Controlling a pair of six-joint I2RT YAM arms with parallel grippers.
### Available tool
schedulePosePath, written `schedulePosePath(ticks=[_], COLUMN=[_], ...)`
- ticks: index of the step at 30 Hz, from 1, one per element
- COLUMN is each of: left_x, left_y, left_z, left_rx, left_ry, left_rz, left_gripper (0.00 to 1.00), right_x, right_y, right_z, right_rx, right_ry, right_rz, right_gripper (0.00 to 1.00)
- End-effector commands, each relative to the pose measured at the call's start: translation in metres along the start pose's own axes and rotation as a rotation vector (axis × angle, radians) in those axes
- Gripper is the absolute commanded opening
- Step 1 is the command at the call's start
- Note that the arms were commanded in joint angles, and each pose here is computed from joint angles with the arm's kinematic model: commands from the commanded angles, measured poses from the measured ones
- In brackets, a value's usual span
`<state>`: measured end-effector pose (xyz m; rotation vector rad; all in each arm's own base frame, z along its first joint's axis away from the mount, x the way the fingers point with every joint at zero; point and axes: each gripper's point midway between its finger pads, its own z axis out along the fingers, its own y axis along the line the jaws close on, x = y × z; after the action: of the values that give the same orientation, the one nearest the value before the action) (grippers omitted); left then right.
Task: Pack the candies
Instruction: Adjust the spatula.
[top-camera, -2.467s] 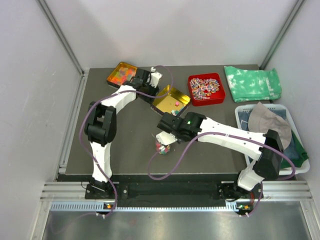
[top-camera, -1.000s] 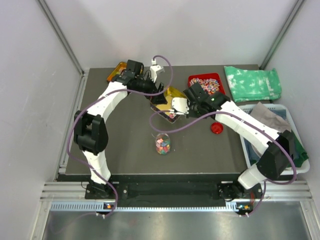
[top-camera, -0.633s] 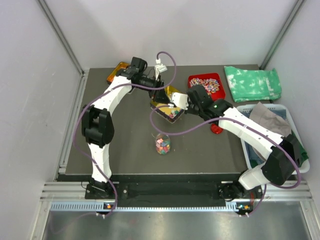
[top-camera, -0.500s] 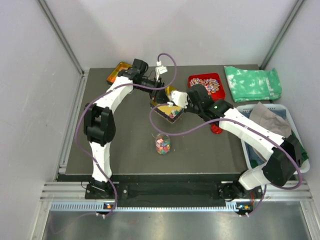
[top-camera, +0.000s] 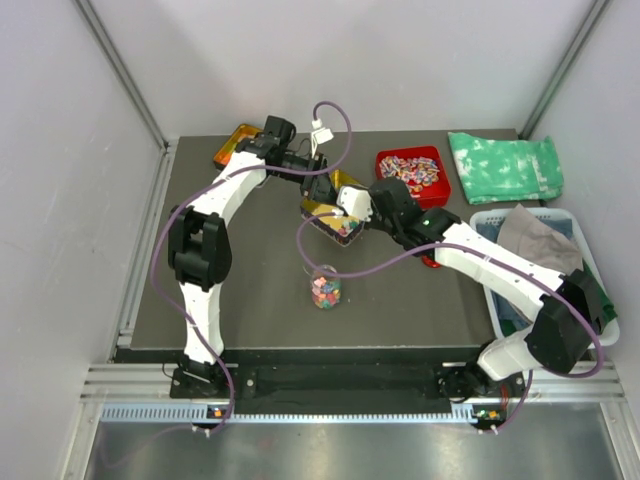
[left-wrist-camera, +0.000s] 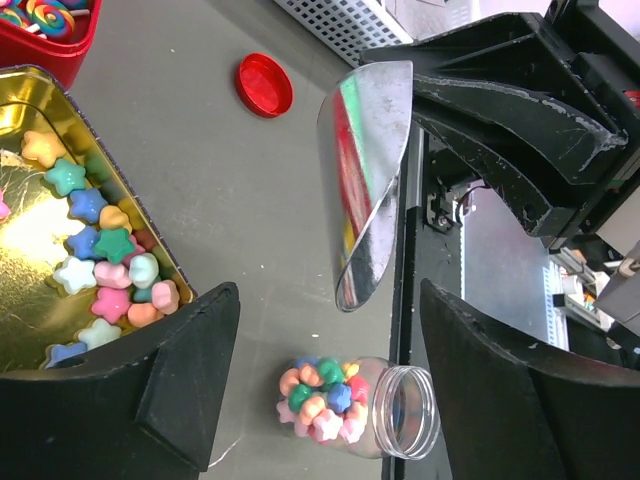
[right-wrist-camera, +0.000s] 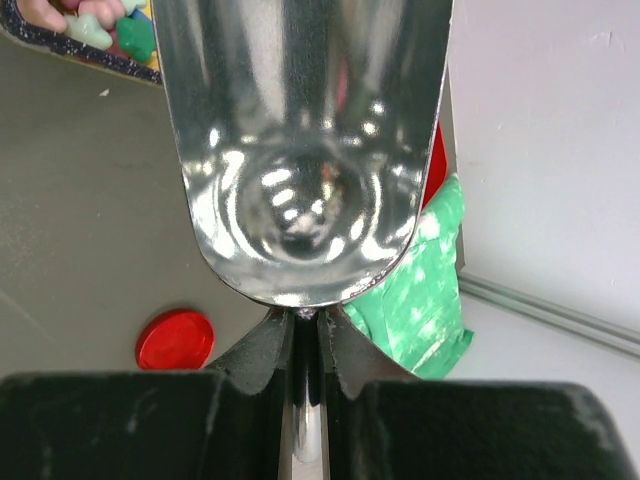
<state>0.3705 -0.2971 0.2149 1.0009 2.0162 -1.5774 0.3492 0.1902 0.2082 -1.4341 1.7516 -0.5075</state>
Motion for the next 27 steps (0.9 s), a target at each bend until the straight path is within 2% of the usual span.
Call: schedulePosePath(ticks=[1,3,12,13,16,17,19,20,21,27], left_x=[-0.023,-0.023,-0.035,-0.034,-0.030,-0.030,-0.028,-0.027,-0.026,-0.022], left_y=[-0.021,-0.019,-0.020,-0.019,-0.015,-0.016,-0.014,-0.015,-0.014,-0.021], left_z=[-0.009,-0.008,-0.007,-0.007,-0.005,-0.005,-0.004,-0.003,-0.002,-0.002], left_rx=[0.038,0.037,0.039,0.039,0.032,0.033,0.035,0.036,0.036,0.073], left_ry=[-0.047,-0.048,-0.068,-0.067,-0.061,-0.061,-0.057,-0.056,-0.053,-0.038], left_rz=[0.095,0.084,0.093,0.090,0.078,0.083,0.075,0.077,0.070,0.079], left_gripper=[0.74,0.68,0.59,0.52,0.37,0.26,0.16,0.04,0.00,0.00], right_x=[-0.021,-0.026,-0.035,-0.038,-0.043,-0.044,-0.048,-0.050,-0.050,-0.057], right_y=[-0.019,-0.018,-0.004,-0.004,-0.006,-0.007,-0.011,-0.012,-0.012,-0.004], right_z=[-0.011,-0.013,-0.009,-0.009,-0.011,-0.012,-0.014,-0.015,-0.015,-0.026], right_rx=[0.063,0.055,0.032,0.031,0.033,0.035,0.045,0.045,0.047,-0.003], right_ry=[-0.083,-0.095,-0.105,-0.110,-0.117,-0.120,-0.133,-0.139,-0.142,-0.219], right_rz=[0.086,0.091,0.070,0.073,0.084,0.089,0.102,0.105,0.112,0.135], right_gripper=[0.00,0.00,0.00,0.00,0.00,0.00,0.00,0.00,0.00,0.00])
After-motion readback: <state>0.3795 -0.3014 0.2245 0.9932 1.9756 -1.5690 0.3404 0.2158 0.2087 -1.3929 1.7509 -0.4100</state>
